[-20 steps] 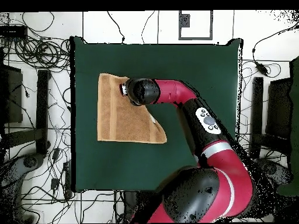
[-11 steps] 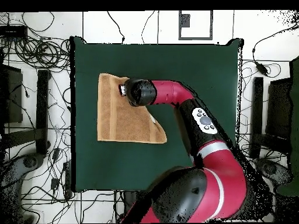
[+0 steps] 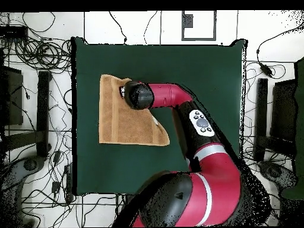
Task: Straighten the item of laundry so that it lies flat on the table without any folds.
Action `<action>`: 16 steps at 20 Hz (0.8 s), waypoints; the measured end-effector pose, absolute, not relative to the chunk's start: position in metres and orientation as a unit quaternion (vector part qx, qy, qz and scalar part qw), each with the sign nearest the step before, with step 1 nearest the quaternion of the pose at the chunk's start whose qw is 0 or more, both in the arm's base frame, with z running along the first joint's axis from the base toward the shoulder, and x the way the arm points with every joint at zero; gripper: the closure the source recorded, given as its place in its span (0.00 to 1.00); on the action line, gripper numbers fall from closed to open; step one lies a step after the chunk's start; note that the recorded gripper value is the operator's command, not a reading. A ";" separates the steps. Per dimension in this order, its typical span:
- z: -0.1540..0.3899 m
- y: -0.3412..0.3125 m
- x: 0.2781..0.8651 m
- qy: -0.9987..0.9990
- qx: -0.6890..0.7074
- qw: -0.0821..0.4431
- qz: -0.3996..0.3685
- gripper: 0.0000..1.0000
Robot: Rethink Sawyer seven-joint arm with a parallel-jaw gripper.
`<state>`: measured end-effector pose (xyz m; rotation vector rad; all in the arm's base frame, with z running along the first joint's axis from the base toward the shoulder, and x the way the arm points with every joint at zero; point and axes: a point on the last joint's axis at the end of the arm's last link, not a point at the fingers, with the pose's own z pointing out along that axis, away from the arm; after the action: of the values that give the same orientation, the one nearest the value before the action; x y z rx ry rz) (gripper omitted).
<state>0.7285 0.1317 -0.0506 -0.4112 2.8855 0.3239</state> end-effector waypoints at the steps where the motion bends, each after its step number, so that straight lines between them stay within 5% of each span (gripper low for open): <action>1: -0.051 0.131 0.729 0.979 -0.138 0.104 0.111 0.00; 3: -0.051 0.131 0.729 0.979 -0.136 0.104 0.112 0.00; 4: -0.052 0.127 0.730 0.979 -0.132 0.108 0.112 1.00; 16: -0.054 0.120 0.732 0.977 -0.116 0.127 0.126 1.00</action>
<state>0.7322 0.1196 -0.0539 -0.3369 2.8429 0.3660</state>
